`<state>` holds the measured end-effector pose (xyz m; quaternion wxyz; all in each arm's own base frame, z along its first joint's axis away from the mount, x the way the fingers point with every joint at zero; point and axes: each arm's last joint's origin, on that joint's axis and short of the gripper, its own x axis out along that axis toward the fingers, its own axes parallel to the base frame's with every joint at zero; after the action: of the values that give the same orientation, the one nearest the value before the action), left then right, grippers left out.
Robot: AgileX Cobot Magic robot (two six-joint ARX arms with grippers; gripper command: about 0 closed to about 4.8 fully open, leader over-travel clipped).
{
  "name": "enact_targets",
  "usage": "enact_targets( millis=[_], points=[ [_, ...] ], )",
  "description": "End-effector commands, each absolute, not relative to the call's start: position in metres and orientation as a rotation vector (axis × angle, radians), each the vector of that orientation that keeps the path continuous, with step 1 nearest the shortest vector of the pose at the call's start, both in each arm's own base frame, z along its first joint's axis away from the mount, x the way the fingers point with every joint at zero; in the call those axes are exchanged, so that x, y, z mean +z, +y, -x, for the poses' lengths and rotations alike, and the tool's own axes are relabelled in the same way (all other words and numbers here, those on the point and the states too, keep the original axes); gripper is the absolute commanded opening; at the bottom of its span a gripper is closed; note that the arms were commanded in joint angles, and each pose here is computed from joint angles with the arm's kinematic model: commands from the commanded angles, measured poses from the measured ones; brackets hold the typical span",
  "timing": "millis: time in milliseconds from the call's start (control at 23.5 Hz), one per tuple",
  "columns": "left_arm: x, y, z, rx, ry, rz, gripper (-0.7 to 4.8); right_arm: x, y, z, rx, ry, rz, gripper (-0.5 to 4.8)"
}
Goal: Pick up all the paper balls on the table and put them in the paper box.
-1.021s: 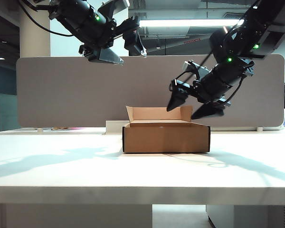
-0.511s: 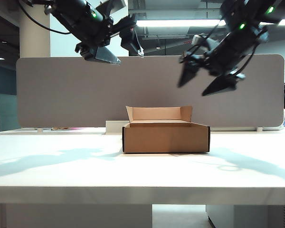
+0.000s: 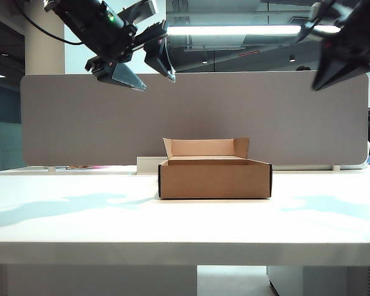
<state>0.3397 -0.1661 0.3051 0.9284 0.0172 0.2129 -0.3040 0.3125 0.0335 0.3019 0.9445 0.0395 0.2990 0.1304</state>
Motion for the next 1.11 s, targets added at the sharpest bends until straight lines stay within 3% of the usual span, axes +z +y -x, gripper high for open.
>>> enact_targets(
  millis=[43, 255, 468, 553, 723, 893, 1106],
  points=[
    [0.307, -0.165, -0.337, -0.631, 0.445, -0.038, 3.67, 0.306, 0.031, -0.284, 0.247, 0.561, -0.071, 0.12],
    [0.303, -0.164, -0.334, -0.630, 0.507, -0.045, 3.49, 0.307, 0.026, -0.240, 0.216, 0.511, -0.074, 0.07],
    [0.301, -0.162, -0.329, -0.627, 0.567, -0.052, 1.66, 0.300, 0.021, -0.202, 0.166, 0.469, -0.112, -0.03],
    [0.305, -0.161, -0.326, -0.643, 0.564, -0.047, 1.18, 0.294, 0.020, -0.183, 0.160, 0.449, -0.148, -0.03],
    [0.314, -0.158, -0.318, -0.654, 0.554, -0.049, 1.14, 0.283, 0.018, -0.160, 0.155, 0.441, -0.165, -0.03],
    [0.328, -0.152, -0.306, -0.662, 0.539, -0.068, 0.48, 0.264, 0.014, -0.129, 0.133, 0.412, -0.160, -0.03],
    [0.340, -0.147, -0.295, -0.680, 0.519, -0.068, 0.48, 0.250, 0.010, -0.101, 0.096, 0.303, -0.181, -0.03]
  ],
)
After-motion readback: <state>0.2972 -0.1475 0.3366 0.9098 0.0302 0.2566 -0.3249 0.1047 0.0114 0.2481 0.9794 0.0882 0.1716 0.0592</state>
